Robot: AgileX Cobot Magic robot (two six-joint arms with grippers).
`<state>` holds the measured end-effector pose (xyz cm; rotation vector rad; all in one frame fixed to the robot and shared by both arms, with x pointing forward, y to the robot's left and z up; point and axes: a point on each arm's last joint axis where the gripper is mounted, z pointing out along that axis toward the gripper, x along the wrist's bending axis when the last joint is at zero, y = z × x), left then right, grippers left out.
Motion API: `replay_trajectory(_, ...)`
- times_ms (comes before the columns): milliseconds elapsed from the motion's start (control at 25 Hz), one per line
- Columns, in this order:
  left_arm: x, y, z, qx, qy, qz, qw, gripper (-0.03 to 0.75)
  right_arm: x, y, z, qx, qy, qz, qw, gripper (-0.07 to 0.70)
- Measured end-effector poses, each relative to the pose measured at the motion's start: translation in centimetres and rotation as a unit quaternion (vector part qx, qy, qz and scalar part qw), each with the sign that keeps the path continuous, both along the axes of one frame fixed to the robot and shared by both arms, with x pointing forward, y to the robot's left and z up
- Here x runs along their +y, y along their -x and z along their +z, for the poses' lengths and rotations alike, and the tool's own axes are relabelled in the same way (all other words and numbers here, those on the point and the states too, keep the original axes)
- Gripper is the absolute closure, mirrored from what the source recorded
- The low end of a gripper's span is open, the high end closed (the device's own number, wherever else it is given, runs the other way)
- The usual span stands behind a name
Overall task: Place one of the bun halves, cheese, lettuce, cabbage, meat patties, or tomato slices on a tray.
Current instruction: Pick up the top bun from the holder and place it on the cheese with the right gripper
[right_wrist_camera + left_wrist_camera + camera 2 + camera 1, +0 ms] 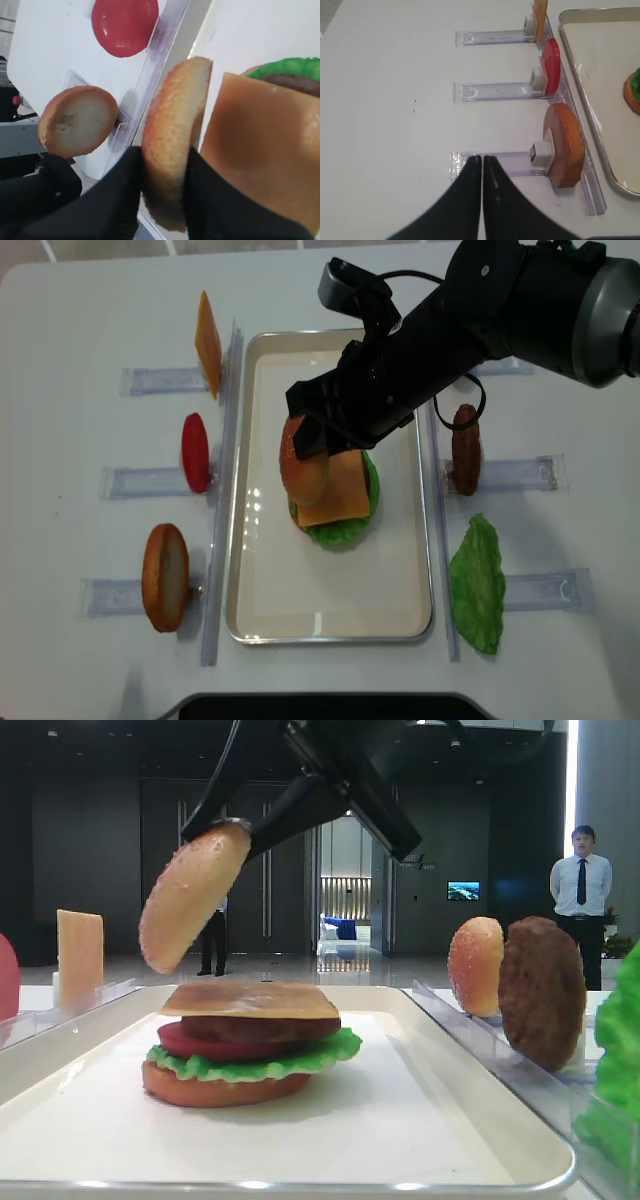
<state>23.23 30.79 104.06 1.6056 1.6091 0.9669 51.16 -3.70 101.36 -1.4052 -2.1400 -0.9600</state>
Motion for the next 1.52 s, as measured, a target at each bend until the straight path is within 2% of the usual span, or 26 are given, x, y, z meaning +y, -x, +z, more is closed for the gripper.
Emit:
replay_trajectory(200, 0.0, 0.0, 0.0, 0.0, 0.0, 0.0, 1.0, 0.716, 0.16, -0.17, -0.61, 0.002, 0.002, 0.004, 1.0, 0.45)
replay_trajectory(1520, 0.0, 0.0, 0.0, 0.0, 0.0, 0.0, 1.0, 0.716, -0.44, -0.52, -0.74, 0.001, 0.009, 0.007, 0.9999, 0.442)
